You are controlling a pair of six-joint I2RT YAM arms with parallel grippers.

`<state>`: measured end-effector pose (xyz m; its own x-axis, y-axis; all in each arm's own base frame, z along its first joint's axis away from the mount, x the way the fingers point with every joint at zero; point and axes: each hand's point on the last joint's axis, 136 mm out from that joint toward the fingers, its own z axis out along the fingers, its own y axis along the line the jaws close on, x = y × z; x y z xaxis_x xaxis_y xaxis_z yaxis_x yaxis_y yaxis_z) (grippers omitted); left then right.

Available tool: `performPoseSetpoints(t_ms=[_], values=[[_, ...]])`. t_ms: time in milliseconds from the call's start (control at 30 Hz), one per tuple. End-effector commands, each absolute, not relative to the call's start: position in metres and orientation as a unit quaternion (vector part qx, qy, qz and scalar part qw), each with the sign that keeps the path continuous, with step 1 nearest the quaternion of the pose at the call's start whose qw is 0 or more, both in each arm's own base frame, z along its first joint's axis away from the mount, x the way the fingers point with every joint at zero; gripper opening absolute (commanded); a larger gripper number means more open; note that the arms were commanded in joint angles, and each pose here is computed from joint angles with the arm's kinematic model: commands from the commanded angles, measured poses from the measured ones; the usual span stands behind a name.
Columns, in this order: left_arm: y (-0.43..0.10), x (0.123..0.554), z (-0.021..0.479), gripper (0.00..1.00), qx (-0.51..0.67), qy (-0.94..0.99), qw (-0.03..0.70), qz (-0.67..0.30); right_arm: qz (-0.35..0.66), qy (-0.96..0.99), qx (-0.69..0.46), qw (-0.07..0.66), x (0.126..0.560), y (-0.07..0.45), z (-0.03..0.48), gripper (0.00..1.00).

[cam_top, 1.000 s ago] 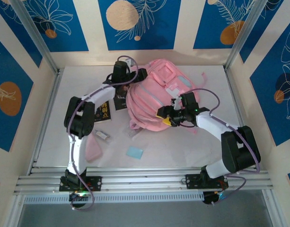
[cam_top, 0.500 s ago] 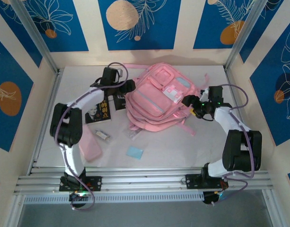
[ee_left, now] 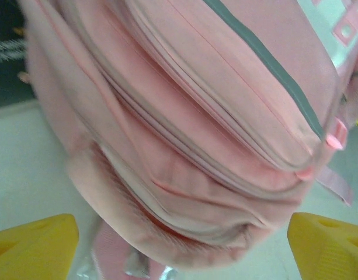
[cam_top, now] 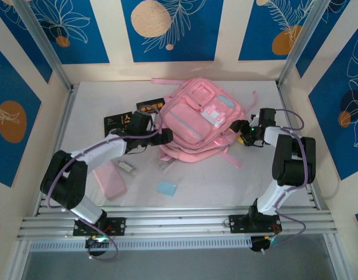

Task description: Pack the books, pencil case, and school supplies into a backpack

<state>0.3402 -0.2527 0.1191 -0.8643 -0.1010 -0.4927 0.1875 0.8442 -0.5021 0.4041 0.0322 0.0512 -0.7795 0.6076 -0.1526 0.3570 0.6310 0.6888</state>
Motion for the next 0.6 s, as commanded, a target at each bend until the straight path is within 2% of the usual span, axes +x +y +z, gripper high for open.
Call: performPoseSetpoints(t_ms=[0,67,167,233,367,567], values=[[-0.280,0.322,0.137,0.92,0.055,0.911,0.275,-0.304,0.375,0.866,0.261,0.205,0.428,0.041,0.064,0.51],[-0.301,0.309,0.140,0.92,0.077,0.904,0.275,-0.319,0.377,0.865,0.265,0.199,0.429,0.045,0.064,0.46],[-0.332,0.291,0.139,0.92,0.102,0.899,0.274,-0.328,0.389,0.860,0.272,0.188,0.424,0.054,0.067,0.23],[-0.356,0.283,0.132,0.92,0.106,0.893,0.267,-0.347,0.409,0.852,0.270,0.185,0.418,0.065,0.077,0.00],[-0.396,0.277,0.122,0.92,0.118,0.882,0.249,-0.382,0.411,0.853,0.257,0.191,0.404,0.088,0.103,0.00],[-0.443,0.281,0.132,0.91,0.160,0.859,0.264,-0.409,0.399,0.853,0.264,0.207,0.387,0.111,0.143,0.00]])
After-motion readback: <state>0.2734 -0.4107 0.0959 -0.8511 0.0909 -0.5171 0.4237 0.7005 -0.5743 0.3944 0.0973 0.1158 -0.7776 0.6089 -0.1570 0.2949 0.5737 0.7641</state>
